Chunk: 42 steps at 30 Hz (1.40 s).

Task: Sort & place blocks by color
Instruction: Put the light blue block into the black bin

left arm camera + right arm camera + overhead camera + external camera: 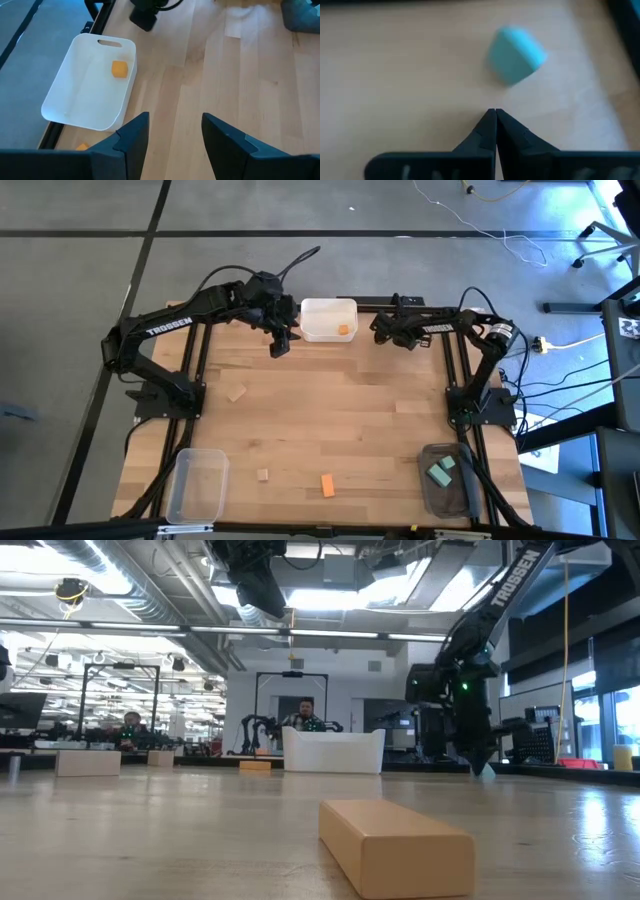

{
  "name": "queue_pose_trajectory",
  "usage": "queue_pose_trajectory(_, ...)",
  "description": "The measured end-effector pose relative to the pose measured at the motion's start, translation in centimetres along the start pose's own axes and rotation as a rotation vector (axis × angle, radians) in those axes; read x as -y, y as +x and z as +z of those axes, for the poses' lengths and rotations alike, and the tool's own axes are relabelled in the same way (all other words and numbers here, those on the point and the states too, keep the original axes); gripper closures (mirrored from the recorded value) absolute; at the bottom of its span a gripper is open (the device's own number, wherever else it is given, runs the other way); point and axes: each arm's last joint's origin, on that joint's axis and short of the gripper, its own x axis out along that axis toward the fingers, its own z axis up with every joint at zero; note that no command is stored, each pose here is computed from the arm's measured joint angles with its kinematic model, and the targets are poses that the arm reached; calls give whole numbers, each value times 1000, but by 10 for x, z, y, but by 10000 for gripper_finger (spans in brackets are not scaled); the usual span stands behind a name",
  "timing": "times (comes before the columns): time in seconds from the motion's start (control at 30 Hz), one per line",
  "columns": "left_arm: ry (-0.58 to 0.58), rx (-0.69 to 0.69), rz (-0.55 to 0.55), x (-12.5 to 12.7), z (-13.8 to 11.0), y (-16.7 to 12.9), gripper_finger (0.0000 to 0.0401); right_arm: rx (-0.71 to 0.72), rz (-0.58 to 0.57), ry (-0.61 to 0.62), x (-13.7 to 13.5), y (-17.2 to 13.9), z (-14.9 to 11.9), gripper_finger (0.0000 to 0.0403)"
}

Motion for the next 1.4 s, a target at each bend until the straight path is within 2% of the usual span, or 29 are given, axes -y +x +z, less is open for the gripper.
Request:
queue_pose_trajectory(0.17, 0, -2, 0, 0, 0, 0, 227, -20, 53, -109, -5, -29, 5, 401)
queue_pose_trajectory(0.23, -1, -6, -1, 0, -1, 0, 227, -17, 57, -190, -4, -42, 11, 399)
queue_pose_trajectory(0.4, -2, -16, -2, 0, -2, 0, 227, -91, 135, -474, -1, -73, 28, 399)
queue_pose_trajectory(0.5, -3, -19, -2, 0, -2, 0, 227, -142, 201, -691, 0, -84, 41, 398)
queue_pose_trajectory(0.63, -3, -19, -2, 0, -2, 0, 227, -154, 223, -910, 2, -97, 56, 398)
queue_pose_trajectory(0.77, -3, -19, -2, 0, -2, 0, 227, -159, 213, -1016, 7, -106, 71, 385)
queue_pose_trajectory(1.07, -4, -18, -2, 0, -2, 0, 227, -216, 182, -1105, 19, -106, 83, 319)
queue_pose_trajectory(1.27, -5, -18, -2, 0, -2, 0, 227, -180, 106, -1329, 22, -105, 84, 287)
queue_pose_trajectory(1.4, -30, -18, -2, 0, -2, 0, 227, -151, 132, -1470, 20, -105, 85, 284)
